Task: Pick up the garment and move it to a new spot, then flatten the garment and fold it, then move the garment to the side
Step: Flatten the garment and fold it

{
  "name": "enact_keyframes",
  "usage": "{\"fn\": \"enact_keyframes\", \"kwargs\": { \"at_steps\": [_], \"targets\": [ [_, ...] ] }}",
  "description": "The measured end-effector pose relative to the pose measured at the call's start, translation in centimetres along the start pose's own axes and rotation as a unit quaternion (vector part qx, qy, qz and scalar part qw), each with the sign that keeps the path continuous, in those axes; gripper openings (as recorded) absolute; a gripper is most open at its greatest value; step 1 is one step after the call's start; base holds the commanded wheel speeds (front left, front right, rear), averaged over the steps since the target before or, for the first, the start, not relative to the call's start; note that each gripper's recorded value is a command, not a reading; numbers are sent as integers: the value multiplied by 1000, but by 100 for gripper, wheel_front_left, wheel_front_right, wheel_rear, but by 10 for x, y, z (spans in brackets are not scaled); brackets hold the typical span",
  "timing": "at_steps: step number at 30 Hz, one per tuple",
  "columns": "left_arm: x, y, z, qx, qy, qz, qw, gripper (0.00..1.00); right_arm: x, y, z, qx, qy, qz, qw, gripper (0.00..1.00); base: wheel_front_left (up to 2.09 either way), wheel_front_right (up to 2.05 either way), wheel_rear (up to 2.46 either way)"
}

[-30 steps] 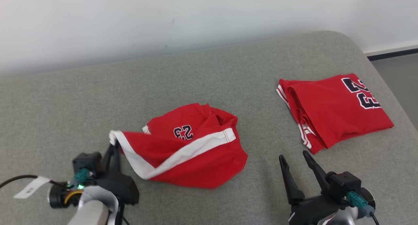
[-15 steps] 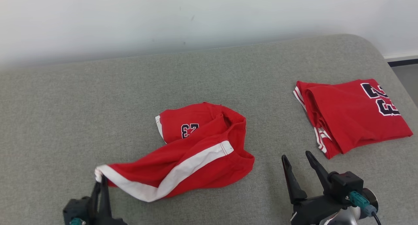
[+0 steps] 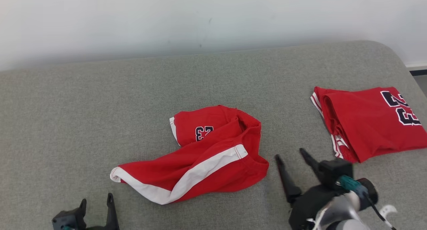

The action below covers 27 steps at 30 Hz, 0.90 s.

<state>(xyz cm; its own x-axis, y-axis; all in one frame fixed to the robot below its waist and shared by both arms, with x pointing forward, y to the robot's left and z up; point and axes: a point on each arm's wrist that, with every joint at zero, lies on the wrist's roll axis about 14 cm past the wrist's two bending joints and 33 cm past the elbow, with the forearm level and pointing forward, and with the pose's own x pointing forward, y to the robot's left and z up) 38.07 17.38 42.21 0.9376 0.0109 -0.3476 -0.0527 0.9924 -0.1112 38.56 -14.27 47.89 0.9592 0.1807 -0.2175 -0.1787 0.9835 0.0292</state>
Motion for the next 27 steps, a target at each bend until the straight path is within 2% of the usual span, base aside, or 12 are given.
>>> {"fn": "enact_keyframes", "kwargs": {
  "at_steps": [3,7,9,12,17,22,23,24,26,27],
  "targets": [
    [5,5,3,3,3,2,1000,100,6,23,-7,4,51,40,998,100,0,0,0],
    [18,7,10,14,5,-2,1000,100,19,44,10,5,75,85,994,100,0,0,0],
    [24,1,7,8,18,-11,1000,100,24,45,3,-2,124,90,988,100,0,0,0],
    [31,-3,6,5,23,-15,1000,100,30,47,-2,-7,160,96,982,100,0,0,0],
    [40,-7,8,0,19,-17,1000,100,37,67,0,-20,182,128,975,100,0,0,0],
    [43,-8,6,-3,17,-19,1000,100,40,66,-8,-27,207,127,970,100,0,0,0],
    [42,-9,5,-4,16,-19,1000,100,41,66,-7,-28,206,126,970,94,0,0,0],
    [42,-10,5,-5,15,-20,1000,100,41,66,-7,-28,208,126,970,78,0,0,0],
    [42,-9,4,-6,15,-20,1000,100,42,67,-8,-28,210,127,969,65,0,0,0],
    [42,-8,3,-6,15,-18,1000,100,42,67,-9,-29,211,127,969,55,0,0,0]
  ]
}}
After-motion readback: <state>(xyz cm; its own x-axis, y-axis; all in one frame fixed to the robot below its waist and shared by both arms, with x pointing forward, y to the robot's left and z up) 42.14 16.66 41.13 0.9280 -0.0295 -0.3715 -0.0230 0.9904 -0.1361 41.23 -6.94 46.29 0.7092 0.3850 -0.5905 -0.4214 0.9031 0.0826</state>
